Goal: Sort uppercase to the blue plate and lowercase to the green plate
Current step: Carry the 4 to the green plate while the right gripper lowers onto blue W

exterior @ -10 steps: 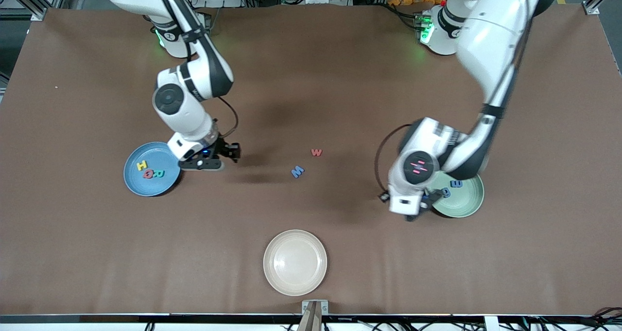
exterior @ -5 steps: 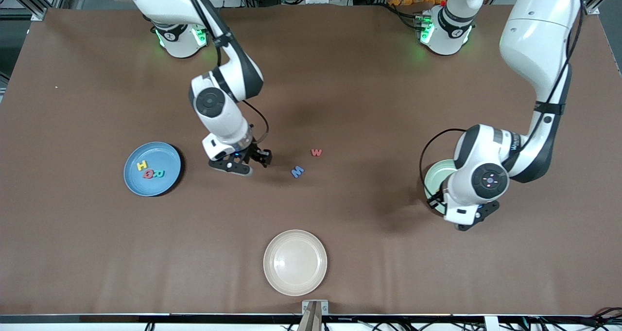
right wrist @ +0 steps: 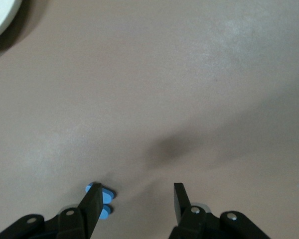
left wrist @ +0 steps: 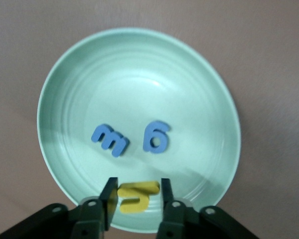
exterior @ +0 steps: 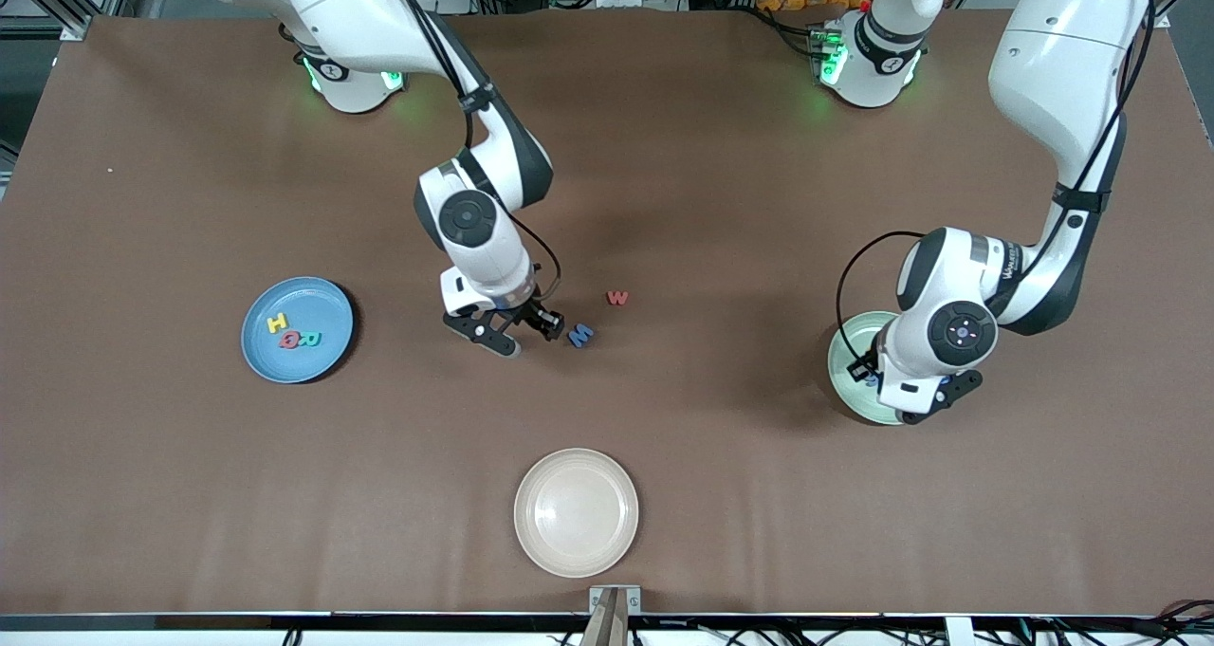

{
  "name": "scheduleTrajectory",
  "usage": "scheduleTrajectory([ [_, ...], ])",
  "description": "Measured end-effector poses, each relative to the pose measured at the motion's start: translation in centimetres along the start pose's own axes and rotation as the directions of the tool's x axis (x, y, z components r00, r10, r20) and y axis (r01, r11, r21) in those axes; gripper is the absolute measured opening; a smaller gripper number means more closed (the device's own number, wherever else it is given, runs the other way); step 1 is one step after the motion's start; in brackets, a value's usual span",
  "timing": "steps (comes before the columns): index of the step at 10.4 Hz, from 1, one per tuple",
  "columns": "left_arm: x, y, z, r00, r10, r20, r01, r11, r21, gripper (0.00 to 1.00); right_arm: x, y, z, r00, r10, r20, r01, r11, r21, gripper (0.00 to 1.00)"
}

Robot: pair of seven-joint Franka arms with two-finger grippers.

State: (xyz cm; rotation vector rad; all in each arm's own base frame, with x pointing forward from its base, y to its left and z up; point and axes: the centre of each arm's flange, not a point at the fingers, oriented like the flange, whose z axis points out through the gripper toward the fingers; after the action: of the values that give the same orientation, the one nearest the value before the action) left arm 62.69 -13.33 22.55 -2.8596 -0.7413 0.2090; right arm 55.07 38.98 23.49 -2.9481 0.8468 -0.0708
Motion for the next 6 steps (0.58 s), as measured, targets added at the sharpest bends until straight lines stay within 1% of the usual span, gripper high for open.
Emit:
scheduleTrajectory([
  [1, -0.6, 0.2, 0.4, 1.0, 0.009, 0.007, -0.009, 1.0, 0.006, 0.61, 0.0, -0.8, 0.2, 0.999, 0.038, -0.004, -0.038, 0.999, -0.025, 0.67],
  [2, -0.9, 0.4, 0.4, 1.0, 0.015, 0.009, -0.015, 1.0, 0.006, 0.72, 0.0, -1.5, 0.3, 0.998, 0.067, -0.003, -0.067, 0.997, -0.042, 0.67],
  [3, -1.1, 0.5, 0.2, 1.0, 0.019, 0.007, -0.019, 1.0, 0.003, 0.83, -0.1, -2.0, 0.4, 0.996, 0.088, -0.002, -0.088, 0.995, -0.05, 0.68],
  [4, -1.2, 0.7, -0.1, 1.0, 0.022, 0.005, -0.022, 1.0, 0.001, 0.99, -0.5, -2.6, 0.5, 0.994, 0.108, -0.004, -0.108, 0.993, -0.05, 0.68],
  [6, -1.3, 0.9, -0.6, 1.0, 0.025, -0.002, -0.025, 1.0, -0.005, 1.0, -2.2, -3.8, 1.0, 0.991, 0.134, -0.008, -0.134, 0.99, -0.046, 0.68],
])
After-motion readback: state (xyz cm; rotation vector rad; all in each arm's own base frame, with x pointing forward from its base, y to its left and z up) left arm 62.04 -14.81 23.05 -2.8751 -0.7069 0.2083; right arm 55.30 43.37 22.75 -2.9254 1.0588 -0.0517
